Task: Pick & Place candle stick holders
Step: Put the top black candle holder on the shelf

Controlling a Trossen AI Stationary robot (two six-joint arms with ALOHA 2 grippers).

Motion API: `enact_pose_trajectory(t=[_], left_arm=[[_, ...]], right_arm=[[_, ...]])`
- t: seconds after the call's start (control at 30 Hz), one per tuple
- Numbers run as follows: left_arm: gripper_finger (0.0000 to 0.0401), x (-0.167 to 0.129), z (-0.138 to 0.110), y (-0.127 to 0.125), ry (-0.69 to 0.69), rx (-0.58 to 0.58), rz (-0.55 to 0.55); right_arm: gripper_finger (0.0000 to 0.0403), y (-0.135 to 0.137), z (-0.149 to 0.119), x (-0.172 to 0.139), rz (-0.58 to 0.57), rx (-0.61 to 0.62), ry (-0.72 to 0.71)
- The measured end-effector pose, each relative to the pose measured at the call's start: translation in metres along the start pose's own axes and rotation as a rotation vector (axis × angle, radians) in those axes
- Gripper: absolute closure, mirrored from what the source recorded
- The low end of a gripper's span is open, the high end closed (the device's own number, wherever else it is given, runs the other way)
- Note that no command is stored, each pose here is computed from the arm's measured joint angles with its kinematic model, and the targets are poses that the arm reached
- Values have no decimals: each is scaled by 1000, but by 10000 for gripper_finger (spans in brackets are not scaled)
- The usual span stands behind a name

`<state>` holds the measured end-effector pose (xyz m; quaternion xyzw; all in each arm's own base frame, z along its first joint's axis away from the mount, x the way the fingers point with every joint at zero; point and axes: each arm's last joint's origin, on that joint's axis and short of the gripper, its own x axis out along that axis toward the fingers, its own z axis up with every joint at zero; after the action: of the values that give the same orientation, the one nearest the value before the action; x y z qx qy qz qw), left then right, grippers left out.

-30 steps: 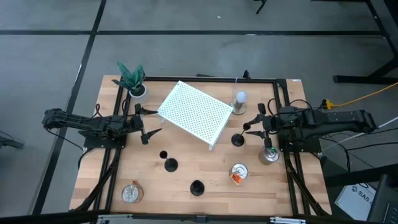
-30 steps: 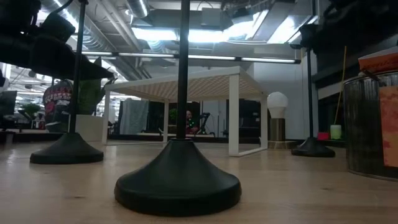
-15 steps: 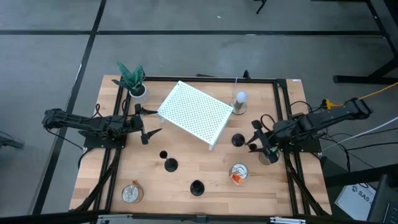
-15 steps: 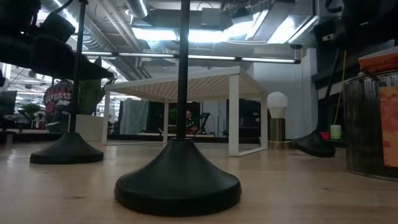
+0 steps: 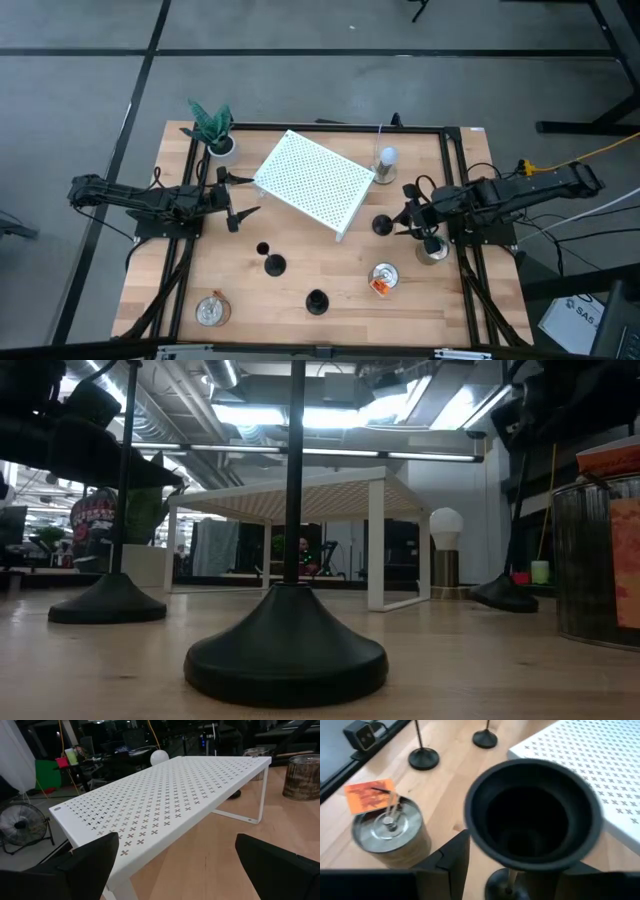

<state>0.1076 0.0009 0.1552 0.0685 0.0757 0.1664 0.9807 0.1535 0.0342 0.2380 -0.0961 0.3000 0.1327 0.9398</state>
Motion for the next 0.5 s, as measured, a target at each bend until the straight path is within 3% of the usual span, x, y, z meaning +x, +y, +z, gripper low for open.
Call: enact_pose_trajectory(t=[0.5], left_arm=[[1,0,0,0,0,0,-1]], right_arm=[[243,-19,-7,7,-91,131,71]])
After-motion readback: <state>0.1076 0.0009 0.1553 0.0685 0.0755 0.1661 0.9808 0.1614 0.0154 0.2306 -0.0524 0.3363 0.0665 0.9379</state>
